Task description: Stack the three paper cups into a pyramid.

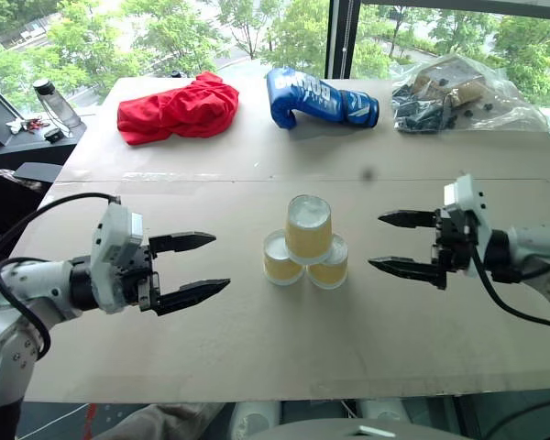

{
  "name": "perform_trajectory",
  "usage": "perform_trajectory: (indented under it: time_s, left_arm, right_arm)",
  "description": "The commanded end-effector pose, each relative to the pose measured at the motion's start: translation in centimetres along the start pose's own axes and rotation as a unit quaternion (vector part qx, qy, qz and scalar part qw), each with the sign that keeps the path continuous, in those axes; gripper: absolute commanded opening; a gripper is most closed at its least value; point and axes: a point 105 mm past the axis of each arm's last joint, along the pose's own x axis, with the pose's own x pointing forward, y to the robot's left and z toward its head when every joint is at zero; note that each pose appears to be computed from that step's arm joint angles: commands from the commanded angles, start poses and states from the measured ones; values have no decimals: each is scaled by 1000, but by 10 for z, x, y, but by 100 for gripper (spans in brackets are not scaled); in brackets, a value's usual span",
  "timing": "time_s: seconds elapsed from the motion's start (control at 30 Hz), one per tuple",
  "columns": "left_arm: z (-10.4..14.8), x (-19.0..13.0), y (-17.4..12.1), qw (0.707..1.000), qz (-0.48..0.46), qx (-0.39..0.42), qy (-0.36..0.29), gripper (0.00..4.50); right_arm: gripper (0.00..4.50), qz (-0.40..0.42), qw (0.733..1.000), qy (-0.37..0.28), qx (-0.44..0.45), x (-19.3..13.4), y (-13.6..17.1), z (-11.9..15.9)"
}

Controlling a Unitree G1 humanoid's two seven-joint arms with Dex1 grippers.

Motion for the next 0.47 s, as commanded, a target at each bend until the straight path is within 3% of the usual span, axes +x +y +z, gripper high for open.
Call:
perform_trajectory:
  time_s: [0.03, 0.1, 0.23, 0.47]
  left_arm:
    - [-34, -2, 3, 995, 96, -23, 15, 450]
    - [-53, 5, 8, 990, 142, -5, 24, 450]
    - [-83, 13, 12, 982, 185, -3, 48, 450]
    - [-94, 13, 22, 982, 183, 36, 35, 450]
  right_arm:
    - [448, -72, 997, 2, -15, -36, -13, -27]
    - [448, -108, 994, -36, 0, -47, -21, -48]
    - [448, -157, 986, -47, 10, -56, -30, -94]
    - [448, -196, 977, -82, -19, -57, -42, -108]
